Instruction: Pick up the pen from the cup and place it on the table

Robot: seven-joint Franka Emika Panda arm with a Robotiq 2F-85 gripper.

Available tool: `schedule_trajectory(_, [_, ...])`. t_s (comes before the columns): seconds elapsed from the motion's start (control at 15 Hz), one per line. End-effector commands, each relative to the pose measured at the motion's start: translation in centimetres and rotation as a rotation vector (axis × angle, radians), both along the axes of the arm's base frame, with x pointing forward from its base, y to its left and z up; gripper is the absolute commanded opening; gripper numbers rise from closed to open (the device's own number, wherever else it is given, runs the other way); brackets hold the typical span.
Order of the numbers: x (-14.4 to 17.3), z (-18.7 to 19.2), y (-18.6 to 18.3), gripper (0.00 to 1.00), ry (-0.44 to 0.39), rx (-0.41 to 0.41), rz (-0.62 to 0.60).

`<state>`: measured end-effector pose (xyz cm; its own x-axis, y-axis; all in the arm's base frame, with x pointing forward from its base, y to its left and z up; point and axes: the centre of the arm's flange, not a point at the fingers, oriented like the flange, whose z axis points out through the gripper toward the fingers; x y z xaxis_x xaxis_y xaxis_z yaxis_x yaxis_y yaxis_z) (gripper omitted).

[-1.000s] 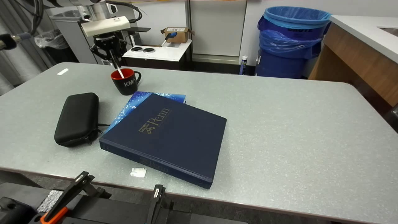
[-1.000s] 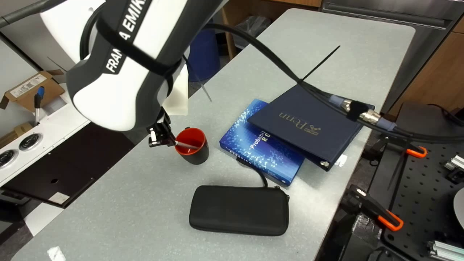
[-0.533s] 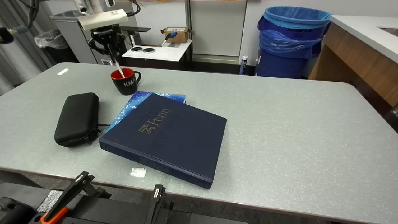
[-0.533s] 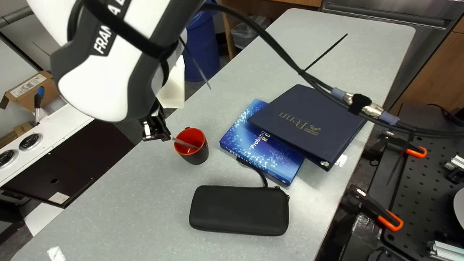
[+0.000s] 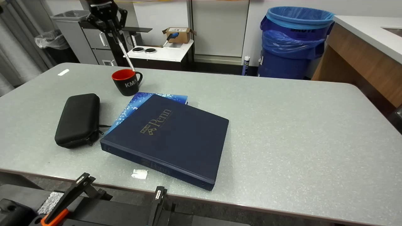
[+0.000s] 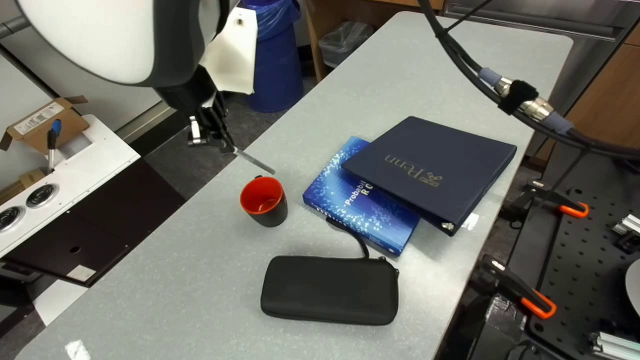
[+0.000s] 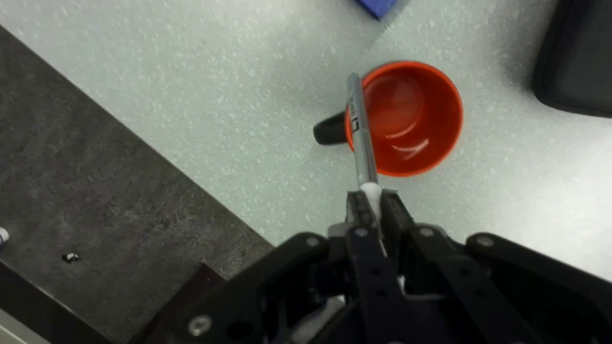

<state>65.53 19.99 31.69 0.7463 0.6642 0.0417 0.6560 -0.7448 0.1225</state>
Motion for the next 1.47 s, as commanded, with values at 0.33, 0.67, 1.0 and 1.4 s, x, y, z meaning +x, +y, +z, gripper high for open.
schedule_trajectory(0.33, [4.5,-9.6,-8.3,0.03,0.101,-0.222,-0.235])
schedule_trajectory(0.67, [8.0,-13.8,-8.4,0.03,0.046,-0.196,-0.314])
schedule_trajectory(1.0, [10.9,-16.6,-6.7,0.03,-0.009,-0.145,-0.362])
schedule_trajectory(1.4, [11.0,-16.6,-6.4,0.58,-0.006,-0.096,-0.381])
